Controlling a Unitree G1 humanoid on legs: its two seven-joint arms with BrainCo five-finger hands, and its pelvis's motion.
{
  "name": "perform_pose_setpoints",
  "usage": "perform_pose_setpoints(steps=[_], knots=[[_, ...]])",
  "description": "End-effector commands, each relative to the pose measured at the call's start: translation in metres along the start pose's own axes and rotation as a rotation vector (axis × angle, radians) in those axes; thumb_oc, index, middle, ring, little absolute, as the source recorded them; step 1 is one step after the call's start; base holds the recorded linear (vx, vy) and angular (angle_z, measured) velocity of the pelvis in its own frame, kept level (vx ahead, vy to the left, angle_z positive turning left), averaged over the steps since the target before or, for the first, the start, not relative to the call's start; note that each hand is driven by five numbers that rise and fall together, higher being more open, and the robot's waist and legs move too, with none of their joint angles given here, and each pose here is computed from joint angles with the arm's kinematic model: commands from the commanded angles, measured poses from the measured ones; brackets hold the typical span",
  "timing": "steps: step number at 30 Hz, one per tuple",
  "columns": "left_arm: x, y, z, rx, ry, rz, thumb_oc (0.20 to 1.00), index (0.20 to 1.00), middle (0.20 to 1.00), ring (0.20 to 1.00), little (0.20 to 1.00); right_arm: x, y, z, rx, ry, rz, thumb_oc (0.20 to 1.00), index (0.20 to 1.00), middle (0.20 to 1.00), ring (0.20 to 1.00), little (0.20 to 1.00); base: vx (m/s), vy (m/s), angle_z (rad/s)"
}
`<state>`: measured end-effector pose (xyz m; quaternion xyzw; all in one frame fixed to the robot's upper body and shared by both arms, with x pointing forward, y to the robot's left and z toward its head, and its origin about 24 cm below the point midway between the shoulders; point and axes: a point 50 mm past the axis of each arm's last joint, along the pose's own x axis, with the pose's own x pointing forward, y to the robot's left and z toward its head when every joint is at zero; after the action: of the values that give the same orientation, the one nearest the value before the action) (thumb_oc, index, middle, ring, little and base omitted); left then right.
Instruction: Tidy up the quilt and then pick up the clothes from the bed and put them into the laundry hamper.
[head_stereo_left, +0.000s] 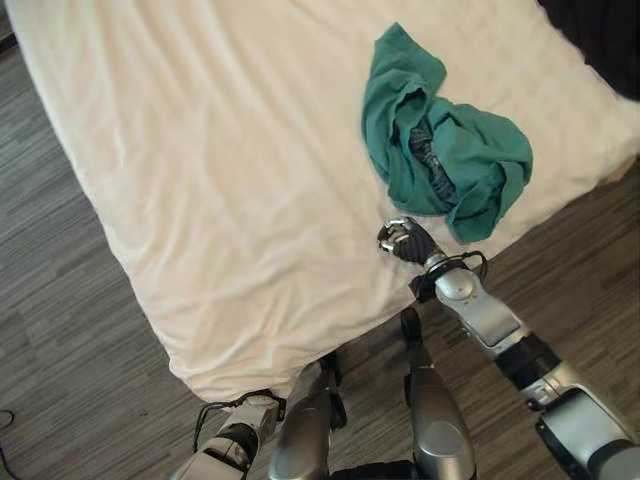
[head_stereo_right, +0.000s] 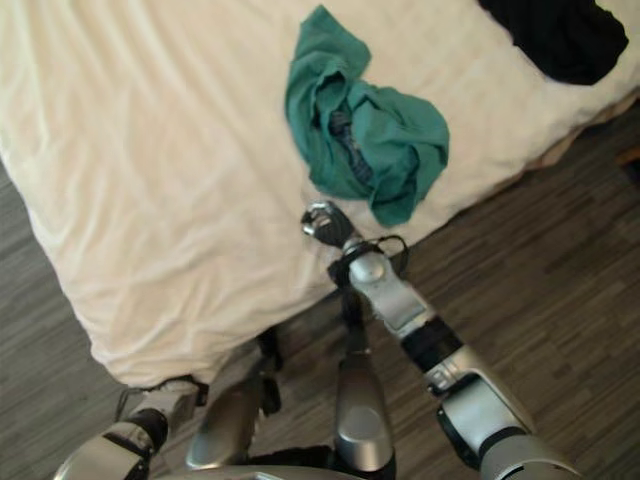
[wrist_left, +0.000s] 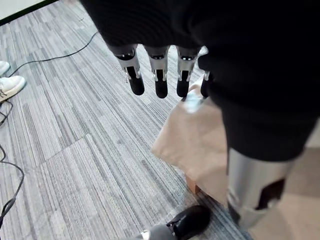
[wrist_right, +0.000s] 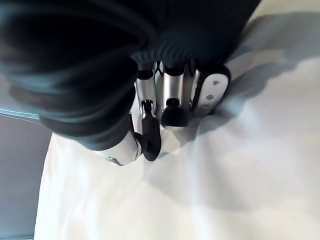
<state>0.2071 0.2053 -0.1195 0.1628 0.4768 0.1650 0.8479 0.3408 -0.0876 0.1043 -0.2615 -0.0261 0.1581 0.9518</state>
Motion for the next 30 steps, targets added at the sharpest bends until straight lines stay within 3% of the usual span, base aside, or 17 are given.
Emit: perform_pose_setpoints(steps=[1, 3, 6, 7, 10, 11, 17, 21, 22, 23, 27, 30], knots=[[-0.004, -0.016, 0.031, -0.063, -0.041, -0.048, 1.000, 1.000, 1.000, 1.000, 1.000, -0.021, 0.017, -0.104, -0.114, 0.470, 0.022, 0.200, 0.200, 0.200, 0.200, 0.200, 0.00, 0.000, 0.00], [-0.003, -0.016, 0.029, -0.082, -0.023, -0.060, 1.000, 1.000, 1.000, 1.000, 1.000, -0.040, 0.005, -0.145, -0.104, 0.675, -0.092, 0.200, 0.200, 0.200, 0.200, 0.200, -0.04, -0.012, 0.04], [-0.001, -0.015, 0.019, -0.061, -0.023, -0.079, 1.000, 1.000, 1.000, 1.000, 1.000, -0.092, -0.022, -0.201, 0.067, 0.996, -0.334, 0.200, 0.200, 0.200, 0.200, 0.200, -0.06, -0.019, 0.09], [0.000, -0.013, 0.011, -0.046, -0.027, -0.082, 1.000, 1.000, 1.000, 1.000, 1.000, -0.129, -0.032, -0.225, 0.130, 1.165, -0.425, 0.200, 0.200, 0.200, 0.200, 0.200, -0.05, 0.000, 0.11], [0.001, -0.006, -0.001, -0.024, -0.041, -0.070, 1.000, 1.000, 1.000, 1.000, 1.000, -0.191, -0.038, -0.254, 0.134, 1.379, -0.473, 0.200, 0.200, 0.200, 0.200, 0.200, -0.06, 0.025, 0.18], [0.003, 0.000, -0.008, -0.002, -0.057, -0.060, 1.000, 1.000, 1.000, 1.000, 1.000, -0.236, -0.037, -0.269, 0.157, 1.500, -0.489, 0.200, 0.200, 0.200, 0.200, 0.200, -0.04, 0.040, 0.13], [0.004, 0.014, -0.024, 0.152, -0.086, -0.046, 1.000, 1.000, 1.000, 1.000, 1.000, -0.314, -0.022, -0.283, 0.286, 1.675, -0.499, 0.200, 0.200, 0.200, 0.200, 0.200, 0.04, 0.084, -0.02], [0.005, 0.026, -0.044, 0.130, -0.021, 0.006, 1.000, 1.000, 1.000, 1.000, 1.000, -0.312, 0.002, -0.284, 0.352, 1.660, -0.414, 0.200, 0.200, 0.200, 0.200, 0.200, 0.09, 0.016, -0.87], [0.005, 0.029, -0.047, 0.120, -0.006, 0.021, 1.000, 1.000, 1.000, 1.000, 1.000, -0.311, 0.010, -0.283, 0.380, 1.663, -0.396, 0.404, 0.404, 0.404, 0.404, 0.404, 0.03, -0.051, -1.71], [0.005, 0.030, -0.050, 0.112, 0.004, 0.031, 1.000, 1.000, 1.000, 1.000, 1.000, -0.310, 0.016, -0.283, 0.412, 1.667, -0.375, 1.000, 1.000, 1.000, 1.000, 1.000, -0.05, -0.062, -1.78], [0.002, 0.028, -0.067, 0.085, 0.112, 0.061, 1.000, 1.000, 1.000, 1.000, 1.000, -0.304, 0.047, -0.280, 0.381, 1.660, -0.243, 1.000, 1.000, 1.000, 1.000, 1.000, -0.01, -0.144, -2.14], [0.000, 0.026, -0.073, 0.098, 0.150, 0.070, 1.000, 1.000, 1.000, 1.000, 1.000, -0.301, 0.048, -0.280, 0.381, 1.642, -0.248, 1.000, 1.000, 1.000, 1.000, 1.000, 0.06, -0.261, -1.28]])
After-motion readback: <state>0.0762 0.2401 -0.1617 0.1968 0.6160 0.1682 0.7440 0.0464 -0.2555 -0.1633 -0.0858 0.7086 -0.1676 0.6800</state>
